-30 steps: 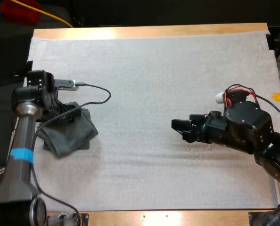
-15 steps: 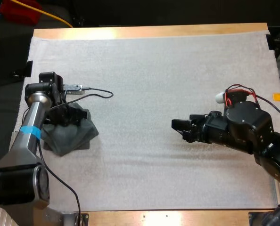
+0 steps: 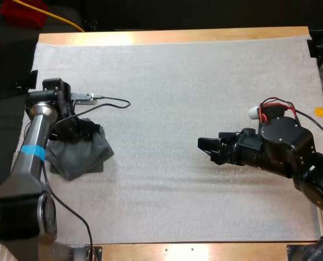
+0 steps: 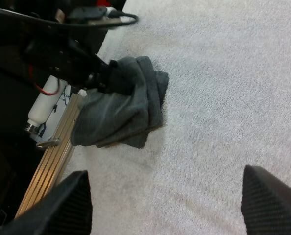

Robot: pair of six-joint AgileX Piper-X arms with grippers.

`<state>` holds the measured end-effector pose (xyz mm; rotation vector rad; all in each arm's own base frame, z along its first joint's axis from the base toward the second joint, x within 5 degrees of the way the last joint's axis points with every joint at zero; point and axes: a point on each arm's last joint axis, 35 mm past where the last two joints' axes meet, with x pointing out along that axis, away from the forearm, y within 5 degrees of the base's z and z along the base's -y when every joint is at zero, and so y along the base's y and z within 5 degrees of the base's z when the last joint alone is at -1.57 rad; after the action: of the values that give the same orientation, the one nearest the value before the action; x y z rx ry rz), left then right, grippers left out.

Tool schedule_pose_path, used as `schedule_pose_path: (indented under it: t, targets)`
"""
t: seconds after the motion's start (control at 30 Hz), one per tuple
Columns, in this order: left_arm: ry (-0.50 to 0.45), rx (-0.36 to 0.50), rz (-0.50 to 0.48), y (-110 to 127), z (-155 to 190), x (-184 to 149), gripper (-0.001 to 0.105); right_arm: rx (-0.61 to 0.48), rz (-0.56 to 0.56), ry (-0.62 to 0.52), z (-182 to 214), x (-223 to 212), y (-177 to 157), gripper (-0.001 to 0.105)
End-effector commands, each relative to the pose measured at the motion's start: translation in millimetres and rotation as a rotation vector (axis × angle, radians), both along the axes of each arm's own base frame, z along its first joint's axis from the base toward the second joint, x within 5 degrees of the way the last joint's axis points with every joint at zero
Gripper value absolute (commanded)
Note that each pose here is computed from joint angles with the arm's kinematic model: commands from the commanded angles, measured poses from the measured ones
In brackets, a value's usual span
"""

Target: Pick towel from pile, fold and stack

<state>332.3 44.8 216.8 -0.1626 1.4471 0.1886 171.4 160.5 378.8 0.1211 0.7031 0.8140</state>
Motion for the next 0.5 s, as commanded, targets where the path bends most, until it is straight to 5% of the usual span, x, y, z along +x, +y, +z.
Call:
schedule_pose_path:
  t: [0.0,0.23,0.47]
  targets:
    - [-0.014,-0.003,0.004,-1,15,-6,0.07,0.015,0.01,-0.016,5,-2,0,0.063]
    - [0.017,0.018,-0.001,-3,39,-27,0.07,0.015,0.01,-0.016,5,-2,0,0.063]
    - [0.099,0.007,-0.002,-5,13,-42,0.07,0.014,0.01,-0.014,5,-2,0,0.063]
